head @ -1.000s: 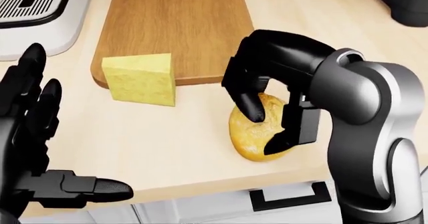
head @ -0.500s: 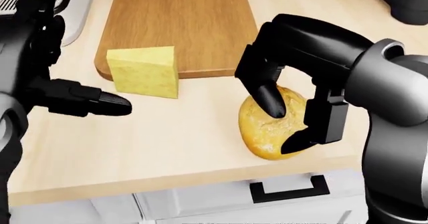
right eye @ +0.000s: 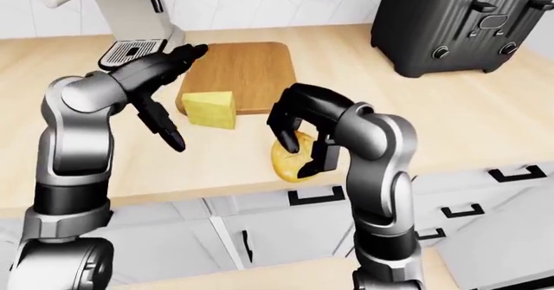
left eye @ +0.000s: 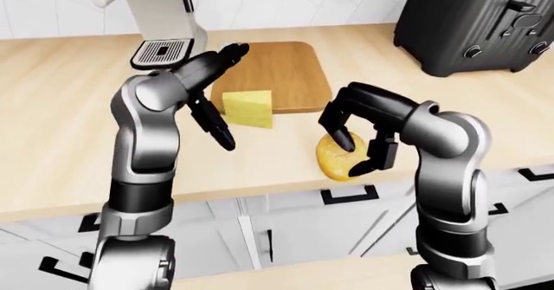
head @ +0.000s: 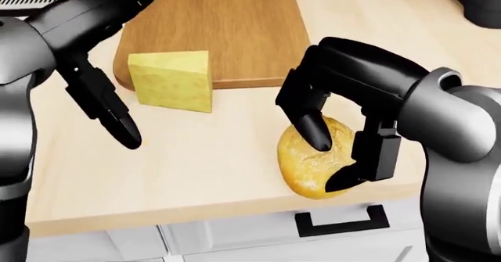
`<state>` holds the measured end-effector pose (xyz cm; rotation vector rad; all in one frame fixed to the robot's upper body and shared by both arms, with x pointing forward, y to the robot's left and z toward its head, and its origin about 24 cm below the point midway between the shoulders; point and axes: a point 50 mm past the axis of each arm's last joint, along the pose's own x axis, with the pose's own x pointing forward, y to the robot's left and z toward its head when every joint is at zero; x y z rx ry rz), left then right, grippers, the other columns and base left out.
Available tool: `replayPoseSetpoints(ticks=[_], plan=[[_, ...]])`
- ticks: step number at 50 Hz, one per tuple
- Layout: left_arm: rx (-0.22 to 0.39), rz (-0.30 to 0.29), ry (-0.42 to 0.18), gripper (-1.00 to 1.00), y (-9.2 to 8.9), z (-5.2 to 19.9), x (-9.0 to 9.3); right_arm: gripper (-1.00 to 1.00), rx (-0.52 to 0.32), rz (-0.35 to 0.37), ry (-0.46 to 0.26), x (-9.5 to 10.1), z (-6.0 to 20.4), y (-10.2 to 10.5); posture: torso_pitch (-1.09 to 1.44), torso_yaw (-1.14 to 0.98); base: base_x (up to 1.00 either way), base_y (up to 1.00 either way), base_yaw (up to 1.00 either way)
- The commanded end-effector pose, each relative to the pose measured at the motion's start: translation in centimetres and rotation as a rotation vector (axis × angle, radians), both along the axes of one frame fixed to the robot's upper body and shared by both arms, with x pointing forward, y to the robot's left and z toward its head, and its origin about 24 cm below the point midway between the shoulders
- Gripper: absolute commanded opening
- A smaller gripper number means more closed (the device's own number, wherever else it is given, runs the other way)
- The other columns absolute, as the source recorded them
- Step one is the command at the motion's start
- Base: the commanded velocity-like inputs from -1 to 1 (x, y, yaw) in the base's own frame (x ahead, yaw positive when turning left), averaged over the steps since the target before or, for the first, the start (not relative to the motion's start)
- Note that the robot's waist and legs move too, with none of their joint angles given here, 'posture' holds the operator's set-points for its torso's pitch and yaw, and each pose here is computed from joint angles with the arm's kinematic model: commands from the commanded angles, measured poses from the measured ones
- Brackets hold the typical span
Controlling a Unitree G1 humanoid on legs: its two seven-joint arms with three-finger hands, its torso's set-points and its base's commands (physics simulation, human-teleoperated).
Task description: Place the bread and cheese on the cutting board.
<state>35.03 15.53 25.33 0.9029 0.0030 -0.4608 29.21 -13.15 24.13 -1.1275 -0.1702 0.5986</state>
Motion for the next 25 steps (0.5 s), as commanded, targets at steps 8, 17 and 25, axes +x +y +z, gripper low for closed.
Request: replayPoseSetpoints(ticks=[8, 17, 25], plan=[[0.084, -0.065, -0.096, 1.0, 0.1, 3.0, 0.7, -1.0, 0.002, -0.001, -0.067, -0.4, 1.1, 0.0, 0.0, 0.0, 0.0, 0.0, 0.0], [-0.053, -0.187, 0.063, 1.0, 0.2, 4.0, 2.6, -1.0, 0.001, 0.007, -0.06, -0.3, 0.8, 0.2, 0.0, 0.0, 0.0, 0.0, 0.0], [-0.073, -0.13, 0.089, 1.0, 1.2, 2.5, 5.0, -1.0, 0.001, 0.014, -0.058, -0.2, 0.7, 0.4, 0.0, 0.0, 0.0, 0.0, 0.0]])
